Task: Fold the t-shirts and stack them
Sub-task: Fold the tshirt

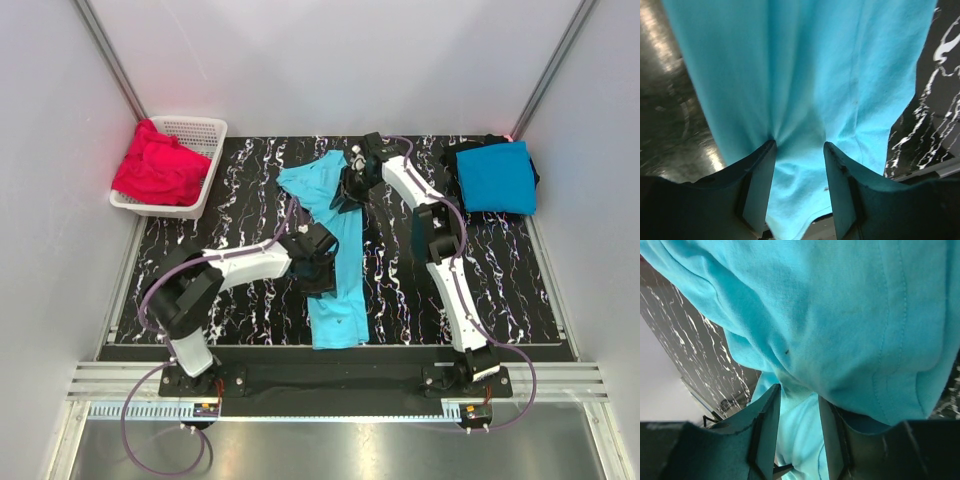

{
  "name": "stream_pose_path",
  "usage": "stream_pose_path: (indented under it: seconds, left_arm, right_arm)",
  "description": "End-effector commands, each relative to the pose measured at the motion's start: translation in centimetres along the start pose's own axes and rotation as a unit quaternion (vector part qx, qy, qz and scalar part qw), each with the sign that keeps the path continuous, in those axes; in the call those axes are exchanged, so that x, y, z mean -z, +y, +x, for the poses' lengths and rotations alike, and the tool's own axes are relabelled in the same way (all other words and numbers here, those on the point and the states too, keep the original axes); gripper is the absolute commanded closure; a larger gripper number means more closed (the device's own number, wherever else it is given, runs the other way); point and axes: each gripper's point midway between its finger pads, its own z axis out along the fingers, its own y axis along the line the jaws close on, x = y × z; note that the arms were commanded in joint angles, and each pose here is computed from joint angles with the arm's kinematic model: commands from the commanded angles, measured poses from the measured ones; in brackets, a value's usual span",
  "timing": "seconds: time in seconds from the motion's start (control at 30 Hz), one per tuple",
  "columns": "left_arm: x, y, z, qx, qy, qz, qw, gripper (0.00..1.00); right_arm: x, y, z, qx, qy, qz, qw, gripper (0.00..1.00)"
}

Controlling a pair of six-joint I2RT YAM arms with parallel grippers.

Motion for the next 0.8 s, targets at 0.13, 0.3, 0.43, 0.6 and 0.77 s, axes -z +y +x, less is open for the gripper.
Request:
stream_pose_path:
  seconds: [0.13, 0.3, 0.43, 0.6, 0.77]
  left_arm:
    - [1.2, 5.5, 4.4, 0.012, 0.053, -0.08, 0.995, 0.49]
    - [1.6, 4.6, 4.0, 0.003, 0.046, -0.064, 0.997, 0.5]
    - [3.6, 2.2, 2.2, -0.008, 0.008, -0.019, 1.0, 0.5]
    - [6.3, 0.6, 0.7, -0.012, -0.034, 0.013, 0.999, 0.49]
    - [9.1, -0.5, -0.3, -0.016, -0.066, 0.033, 0.997, 0.48]
  right_arm:
    - [-0.5, -7.9, -3.2, -0.025, -0.068, 0.128, 0.989, 0.57]
    - [-0.4, -5.3, -2.6, -0.003, -0.049, 0.066, 0.997, 0.58]
    - [1.3, 0.1, -2.4, 0.08, -0.052, -0.007, 0.995, 0.59]
    - [6.5, 7.3, -3.3, 0.146, -0.099, -0.08, 0.981, 0.57]
    - [10.9, 11.4, -4.2, 0.18, -0.144, -0.113, 0.967, 0.51]
